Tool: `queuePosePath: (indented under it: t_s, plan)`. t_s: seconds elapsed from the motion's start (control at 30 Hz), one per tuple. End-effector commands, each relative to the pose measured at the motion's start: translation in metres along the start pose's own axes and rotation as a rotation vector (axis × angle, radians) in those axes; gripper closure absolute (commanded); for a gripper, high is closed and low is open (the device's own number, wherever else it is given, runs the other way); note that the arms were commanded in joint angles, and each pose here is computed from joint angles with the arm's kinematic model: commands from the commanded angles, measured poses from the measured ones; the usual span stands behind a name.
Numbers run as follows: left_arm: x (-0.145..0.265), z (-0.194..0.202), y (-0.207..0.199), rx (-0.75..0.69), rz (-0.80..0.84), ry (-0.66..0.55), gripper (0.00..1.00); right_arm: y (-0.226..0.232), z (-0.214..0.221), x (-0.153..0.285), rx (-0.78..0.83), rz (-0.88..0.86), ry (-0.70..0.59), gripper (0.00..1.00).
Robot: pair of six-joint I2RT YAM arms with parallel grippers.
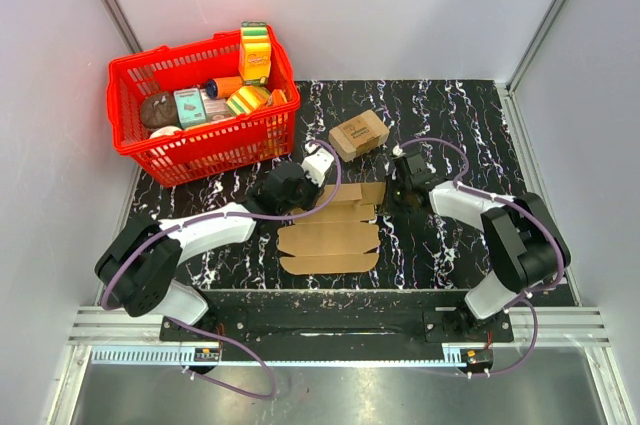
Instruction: Fold the paper box
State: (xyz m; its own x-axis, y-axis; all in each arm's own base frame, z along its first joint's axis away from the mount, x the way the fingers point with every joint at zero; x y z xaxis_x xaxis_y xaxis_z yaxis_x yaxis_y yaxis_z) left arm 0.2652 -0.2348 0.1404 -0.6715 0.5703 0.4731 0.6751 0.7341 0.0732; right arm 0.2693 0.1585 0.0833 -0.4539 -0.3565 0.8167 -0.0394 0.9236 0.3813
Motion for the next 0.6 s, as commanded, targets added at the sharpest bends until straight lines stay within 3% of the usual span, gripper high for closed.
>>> queuePosePath:
  t_s: [0.0, 0.57]
  plan:
    - [-0.003, -0.005, -0.003, 0.001, 0.026, -0.004, 0.75, -0.005, -0.005, -0.006, 0.019, 0.029, -0.031, 0.93]
    - [-0.005, -0.004, -0.004, 0.002, 0.028, 0.001, 0.75, -0.002, 0.002, -0.019, 0.049, -0.042, 0.024, 0.95]
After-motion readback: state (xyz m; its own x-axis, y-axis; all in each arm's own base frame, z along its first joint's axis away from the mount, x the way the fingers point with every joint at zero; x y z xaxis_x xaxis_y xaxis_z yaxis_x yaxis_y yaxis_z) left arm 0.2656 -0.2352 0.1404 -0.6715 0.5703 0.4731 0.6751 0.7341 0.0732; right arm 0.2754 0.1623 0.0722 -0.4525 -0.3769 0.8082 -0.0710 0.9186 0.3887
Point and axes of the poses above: each gripper's point midway between its finger pads, its own x axis back along the fingers, its own y axis along the line the jaws close on, z = x × y, the point moved 7 cm from there along x, back along the fingers, and after that the axes turned 2 degrees about -x, right-handed, at the moved point
